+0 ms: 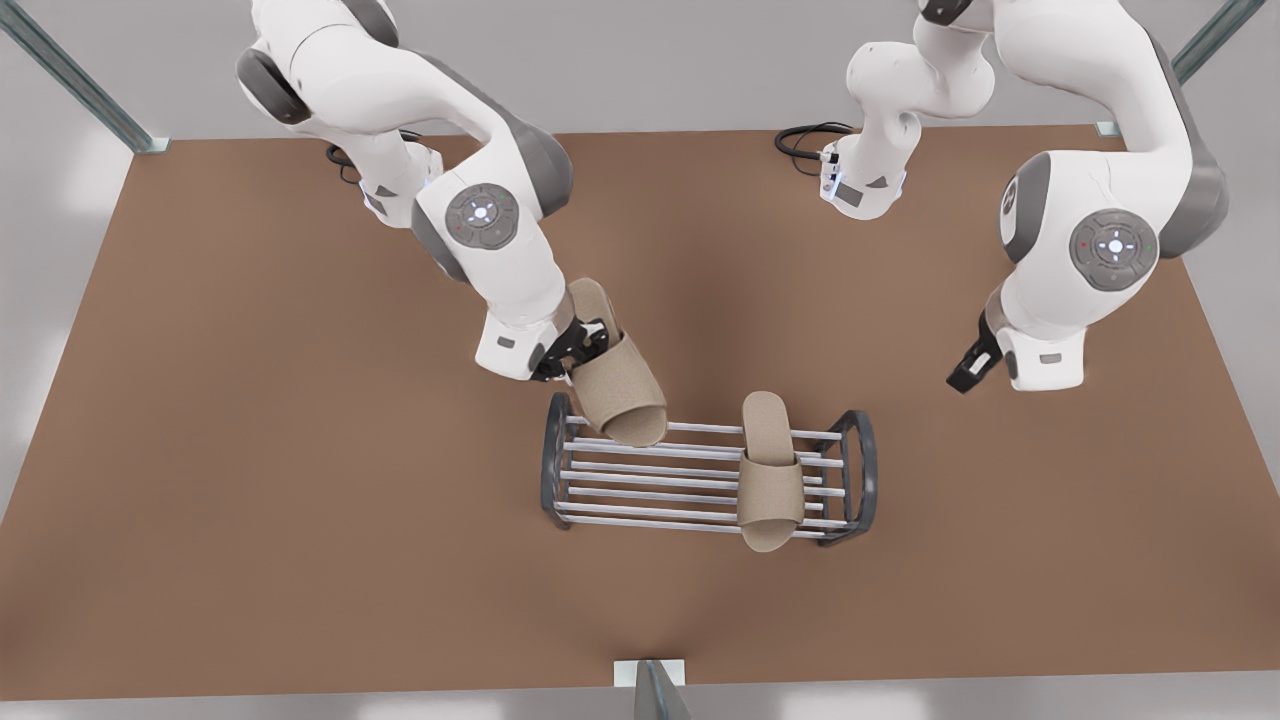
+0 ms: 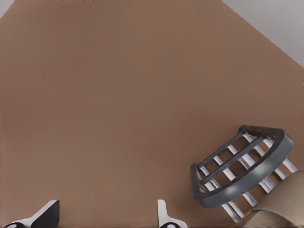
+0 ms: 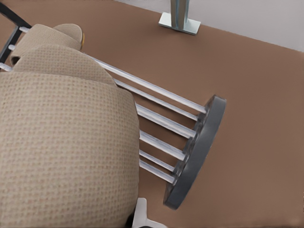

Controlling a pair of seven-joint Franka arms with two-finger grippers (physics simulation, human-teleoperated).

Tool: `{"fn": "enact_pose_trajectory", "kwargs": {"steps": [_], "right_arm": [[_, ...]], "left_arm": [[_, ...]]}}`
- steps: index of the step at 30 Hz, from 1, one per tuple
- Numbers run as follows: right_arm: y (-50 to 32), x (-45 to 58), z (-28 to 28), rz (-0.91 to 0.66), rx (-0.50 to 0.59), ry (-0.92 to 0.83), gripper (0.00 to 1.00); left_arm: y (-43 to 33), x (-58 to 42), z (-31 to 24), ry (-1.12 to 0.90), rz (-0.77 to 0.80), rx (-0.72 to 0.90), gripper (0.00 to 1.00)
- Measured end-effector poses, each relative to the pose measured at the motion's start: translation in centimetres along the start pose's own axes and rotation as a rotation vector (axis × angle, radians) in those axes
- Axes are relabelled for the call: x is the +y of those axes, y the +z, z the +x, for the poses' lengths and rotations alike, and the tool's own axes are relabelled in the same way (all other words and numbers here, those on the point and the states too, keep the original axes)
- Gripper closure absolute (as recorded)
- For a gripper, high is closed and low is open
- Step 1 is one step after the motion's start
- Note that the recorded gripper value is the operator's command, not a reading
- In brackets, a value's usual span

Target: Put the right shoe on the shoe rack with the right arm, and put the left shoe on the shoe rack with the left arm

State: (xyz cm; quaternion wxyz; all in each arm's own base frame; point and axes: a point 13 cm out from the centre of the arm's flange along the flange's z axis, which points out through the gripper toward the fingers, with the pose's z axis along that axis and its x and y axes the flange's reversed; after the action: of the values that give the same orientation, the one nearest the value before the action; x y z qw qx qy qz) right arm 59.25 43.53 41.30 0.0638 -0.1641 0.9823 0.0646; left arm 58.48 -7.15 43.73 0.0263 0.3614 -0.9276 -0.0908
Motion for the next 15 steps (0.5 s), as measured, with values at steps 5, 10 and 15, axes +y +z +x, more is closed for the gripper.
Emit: {"fn": "enact_pose_trajectory", "kwargs": {"steps": [5, 10, 15], "right_arm": [[3.5, 0.1, -2.5, 0.065, -0.024, 0.213, 0.77], [4.9, 1.3, -2.7, 0.105, -0.049, 0.364, 0.75], [6.2, 2.6, -2.3, 0.116, -0.056, 0.475, 0.71]], "left_arm": [[0.2, 0.3, 0.4, 0.248, -0.012, 0.017, 0.00], [0.3, 0.5, 0.5, 0.434, -0.016, 0.027, 0.00], [0.5, 0.6, 0.4, 0.573, -0.017, 0.033, 0.00]]}}
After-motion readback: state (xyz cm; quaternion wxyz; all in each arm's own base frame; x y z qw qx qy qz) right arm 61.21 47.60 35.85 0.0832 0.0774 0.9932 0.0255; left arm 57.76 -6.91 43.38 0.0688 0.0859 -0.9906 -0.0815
